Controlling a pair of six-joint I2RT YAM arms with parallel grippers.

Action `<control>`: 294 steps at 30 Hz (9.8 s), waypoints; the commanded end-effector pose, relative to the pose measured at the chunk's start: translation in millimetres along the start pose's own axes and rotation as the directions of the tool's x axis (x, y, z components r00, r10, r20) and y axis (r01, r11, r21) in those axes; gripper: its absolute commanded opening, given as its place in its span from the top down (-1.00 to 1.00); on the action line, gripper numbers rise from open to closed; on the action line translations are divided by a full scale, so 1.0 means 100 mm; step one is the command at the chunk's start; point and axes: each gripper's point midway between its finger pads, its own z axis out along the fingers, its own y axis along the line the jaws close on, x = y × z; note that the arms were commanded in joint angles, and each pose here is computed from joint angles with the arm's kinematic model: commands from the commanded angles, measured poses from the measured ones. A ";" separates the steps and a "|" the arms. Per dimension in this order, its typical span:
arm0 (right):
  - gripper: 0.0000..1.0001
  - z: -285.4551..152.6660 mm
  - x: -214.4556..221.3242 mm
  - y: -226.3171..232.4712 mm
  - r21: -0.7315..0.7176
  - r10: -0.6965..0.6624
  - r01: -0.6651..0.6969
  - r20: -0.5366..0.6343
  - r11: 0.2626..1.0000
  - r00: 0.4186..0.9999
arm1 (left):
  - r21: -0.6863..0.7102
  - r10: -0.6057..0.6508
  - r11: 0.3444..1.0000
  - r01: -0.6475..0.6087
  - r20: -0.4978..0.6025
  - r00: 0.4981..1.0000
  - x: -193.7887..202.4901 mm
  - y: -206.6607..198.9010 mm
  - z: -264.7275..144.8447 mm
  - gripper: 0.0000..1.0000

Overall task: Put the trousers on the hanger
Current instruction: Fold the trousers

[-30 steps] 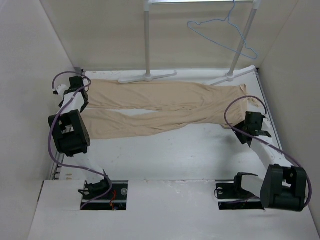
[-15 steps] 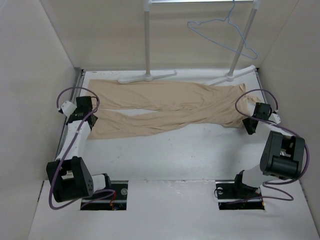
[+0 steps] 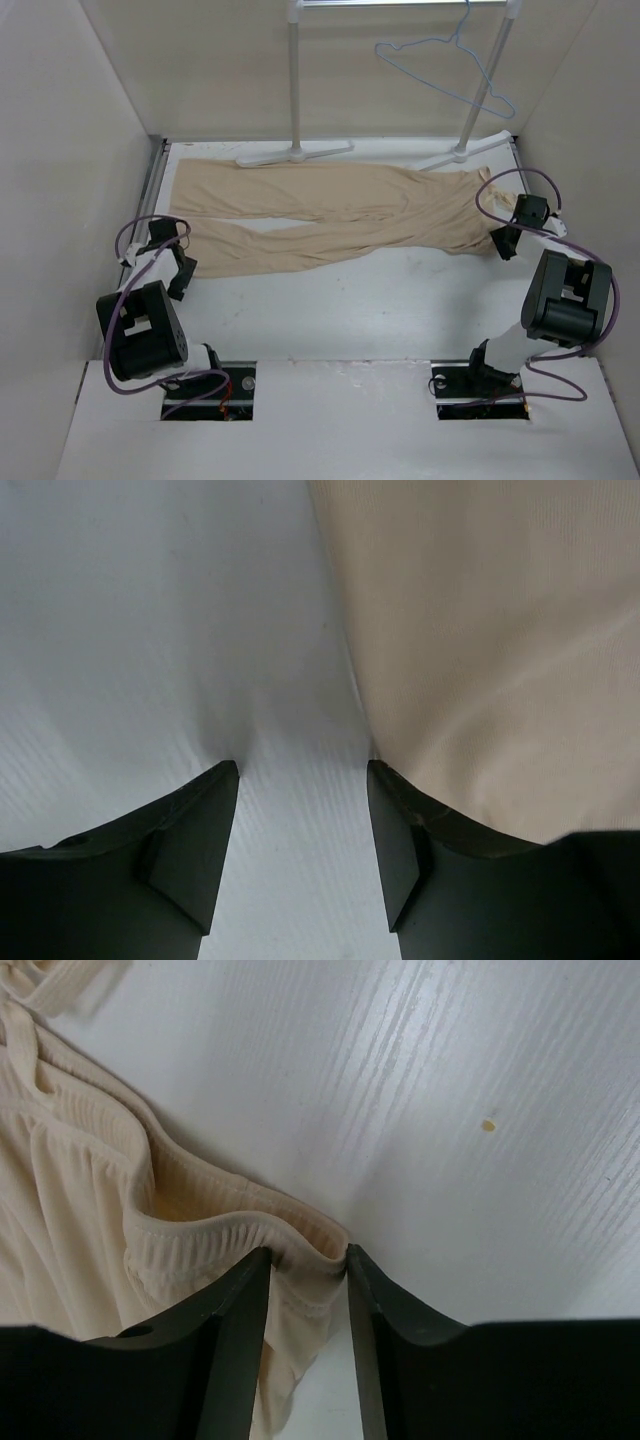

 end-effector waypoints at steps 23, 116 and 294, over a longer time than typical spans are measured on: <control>0.97 -0.05 -0.20 0.11 0.054 -0.048 0.048 -0.002 0.997 0.999 | 0.104 -0.281 0.957 0.270 0.106 0.954 -0.49 -0.23 0.36 0.99; 0.00 0.21 -1.45 1.43 -0.065 0.116 -0.107 0.161 0.992 0.980 | 0.365 -0.184 0.929 -0.068 0.611 0.770 -2.73 -3.64 -0.58 0.06; 0.19 -1.43 0.94 0.24 -0.400 -0.329 0.287 -0.040 0.871 0.943 | 0.292 -0.122 0.954 0.072 0.159 0.980 -1.19 -1.73 0.19 0.96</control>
